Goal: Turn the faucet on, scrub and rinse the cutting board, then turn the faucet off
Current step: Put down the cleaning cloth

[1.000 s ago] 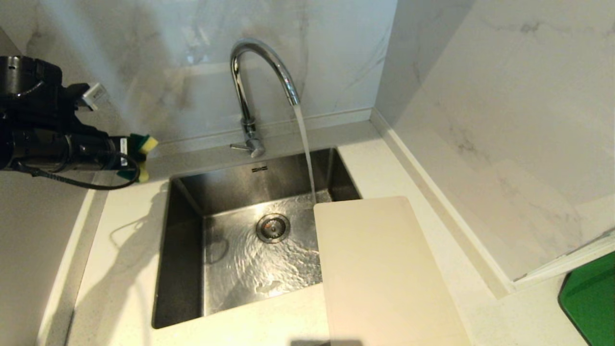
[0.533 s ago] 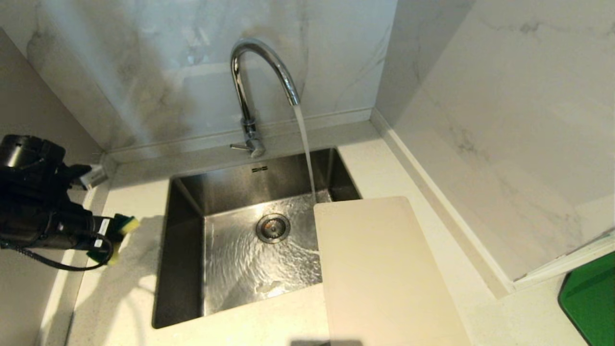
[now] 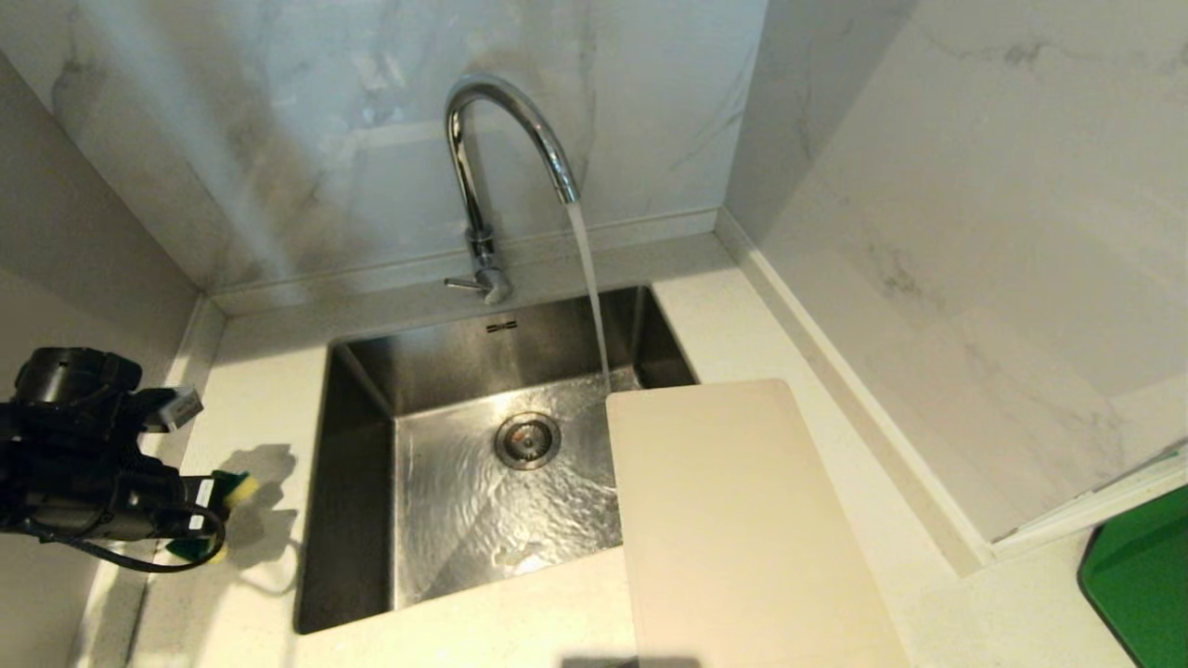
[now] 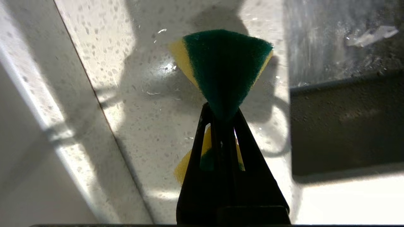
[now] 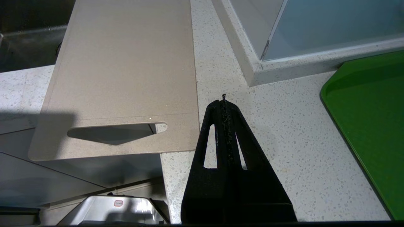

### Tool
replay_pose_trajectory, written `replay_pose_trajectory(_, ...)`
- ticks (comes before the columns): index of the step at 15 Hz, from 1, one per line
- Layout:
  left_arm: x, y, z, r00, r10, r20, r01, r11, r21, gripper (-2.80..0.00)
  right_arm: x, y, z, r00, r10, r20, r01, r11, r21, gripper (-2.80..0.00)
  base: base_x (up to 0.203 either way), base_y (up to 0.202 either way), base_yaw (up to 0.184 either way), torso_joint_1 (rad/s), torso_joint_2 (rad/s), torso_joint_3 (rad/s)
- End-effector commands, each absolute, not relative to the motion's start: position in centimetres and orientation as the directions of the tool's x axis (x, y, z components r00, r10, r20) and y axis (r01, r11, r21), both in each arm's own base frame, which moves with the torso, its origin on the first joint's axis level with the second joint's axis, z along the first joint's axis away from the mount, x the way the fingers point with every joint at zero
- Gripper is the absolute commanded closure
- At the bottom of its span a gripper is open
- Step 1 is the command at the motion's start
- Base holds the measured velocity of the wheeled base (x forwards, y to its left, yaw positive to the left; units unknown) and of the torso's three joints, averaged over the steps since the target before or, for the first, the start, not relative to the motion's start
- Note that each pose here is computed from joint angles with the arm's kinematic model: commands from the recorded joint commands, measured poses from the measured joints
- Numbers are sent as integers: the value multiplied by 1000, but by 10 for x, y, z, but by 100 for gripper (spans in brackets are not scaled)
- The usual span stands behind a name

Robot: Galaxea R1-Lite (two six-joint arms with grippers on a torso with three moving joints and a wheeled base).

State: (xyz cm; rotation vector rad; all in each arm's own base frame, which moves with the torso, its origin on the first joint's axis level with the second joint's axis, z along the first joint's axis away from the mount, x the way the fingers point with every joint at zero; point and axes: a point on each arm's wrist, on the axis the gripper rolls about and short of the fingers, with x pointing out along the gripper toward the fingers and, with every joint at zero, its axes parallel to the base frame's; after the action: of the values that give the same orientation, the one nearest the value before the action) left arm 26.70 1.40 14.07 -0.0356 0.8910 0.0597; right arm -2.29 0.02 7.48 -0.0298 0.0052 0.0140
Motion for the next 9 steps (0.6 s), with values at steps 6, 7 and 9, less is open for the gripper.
replay_pose_trajectory(6,286,21,113,594,54,-802,-132,991,-31,0,-23,0,75,1000,15,-6,-16,999,-31,0,0,0,0,0,0,0)
replay_pose_trajectory(7,284,21,110,588,56,-807,-135,990,-30,0,-23,0,75,1000,15,-6,-15,999,-31,0,0,0,0,0,0,0)
replay_pose_trajectory(9,280,21,110,587,51,-808,-134,990,-34,-280,-23,0,75,1000,14,-6,-14,999,-31,0,0,0,0,0,0,0)
